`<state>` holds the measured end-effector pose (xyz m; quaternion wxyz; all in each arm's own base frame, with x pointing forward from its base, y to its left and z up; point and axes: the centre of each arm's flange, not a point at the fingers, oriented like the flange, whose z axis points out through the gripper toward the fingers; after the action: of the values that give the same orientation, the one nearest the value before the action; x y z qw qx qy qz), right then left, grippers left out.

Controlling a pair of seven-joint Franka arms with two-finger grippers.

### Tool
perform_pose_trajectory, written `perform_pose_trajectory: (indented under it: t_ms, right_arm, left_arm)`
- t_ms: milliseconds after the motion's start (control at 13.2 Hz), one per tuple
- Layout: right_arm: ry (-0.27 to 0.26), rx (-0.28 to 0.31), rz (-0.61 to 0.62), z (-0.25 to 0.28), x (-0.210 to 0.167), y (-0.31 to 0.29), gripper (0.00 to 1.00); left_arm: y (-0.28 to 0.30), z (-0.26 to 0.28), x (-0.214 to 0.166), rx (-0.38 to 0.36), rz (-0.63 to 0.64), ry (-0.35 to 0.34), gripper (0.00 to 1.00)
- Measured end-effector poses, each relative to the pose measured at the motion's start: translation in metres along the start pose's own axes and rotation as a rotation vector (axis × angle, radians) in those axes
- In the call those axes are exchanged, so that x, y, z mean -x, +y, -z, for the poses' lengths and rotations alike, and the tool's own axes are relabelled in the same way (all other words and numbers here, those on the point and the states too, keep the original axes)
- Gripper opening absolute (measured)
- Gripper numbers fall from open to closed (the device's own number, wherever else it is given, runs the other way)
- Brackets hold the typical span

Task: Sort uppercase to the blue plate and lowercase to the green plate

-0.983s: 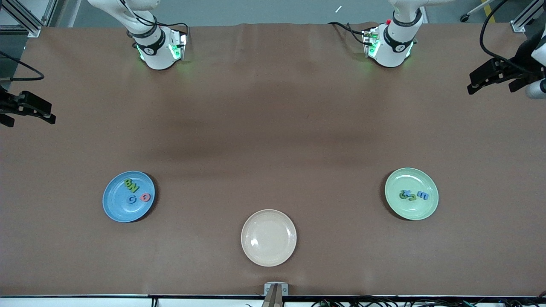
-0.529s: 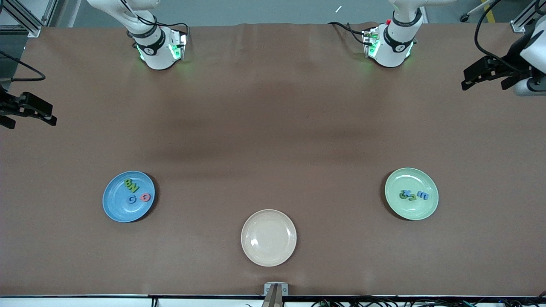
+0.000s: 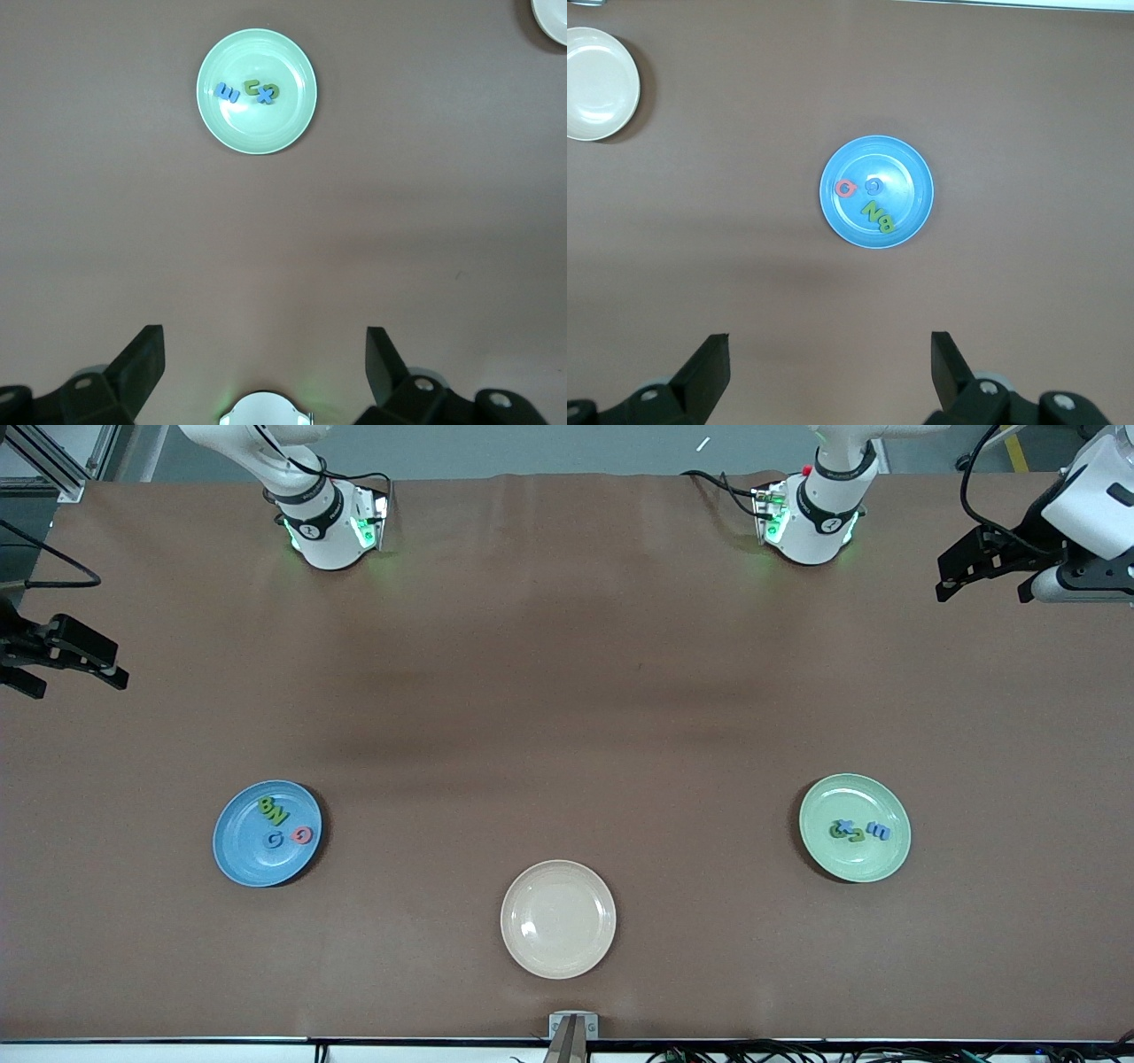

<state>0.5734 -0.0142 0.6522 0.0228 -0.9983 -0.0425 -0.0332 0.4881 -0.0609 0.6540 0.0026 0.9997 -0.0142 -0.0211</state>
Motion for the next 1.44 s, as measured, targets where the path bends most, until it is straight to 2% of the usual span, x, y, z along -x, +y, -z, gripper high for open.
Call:
perform_pose_trajectory:
  t_ms: [151, 529, 831, 1134, 1436]
  right_arm:
    - [0.015, 0.002, -0.003, 0.002, -0.001, 0.002, 1.0]
    - [0.011, 0.004, 0.002, -0.002, -0.002, 0.0, 1.0]
    - [-0.026, 0.035, 0.015, -0.005, 0.002, -0.004, 1.0]
    - [-0.074, 0.033, 0.004, -0.002, 0.012, 0.001, 1.0]
    - [-0.076, 0.034, -0.006, -0.002, 0.014, 0.007, 1.0]
  left_arm:
    - [0.003, 0.002, 0.002, 0.0, -0.006, 0.006, 1.0]
    - [-0.001, 0.007, 0.005, 0.001, -0.001, 0.018, 1.0]
    - [-0.005, 0.014, -0.005, 0.006, 0.005, 0.043, 1.0]
    - [-0.006, 0.009, -0.014, -0.006, 0.006, 0.034, 1.0]
    - [-0.007, 0.01, -0.015, -0.008, 0.007, 0.035, 1.0]
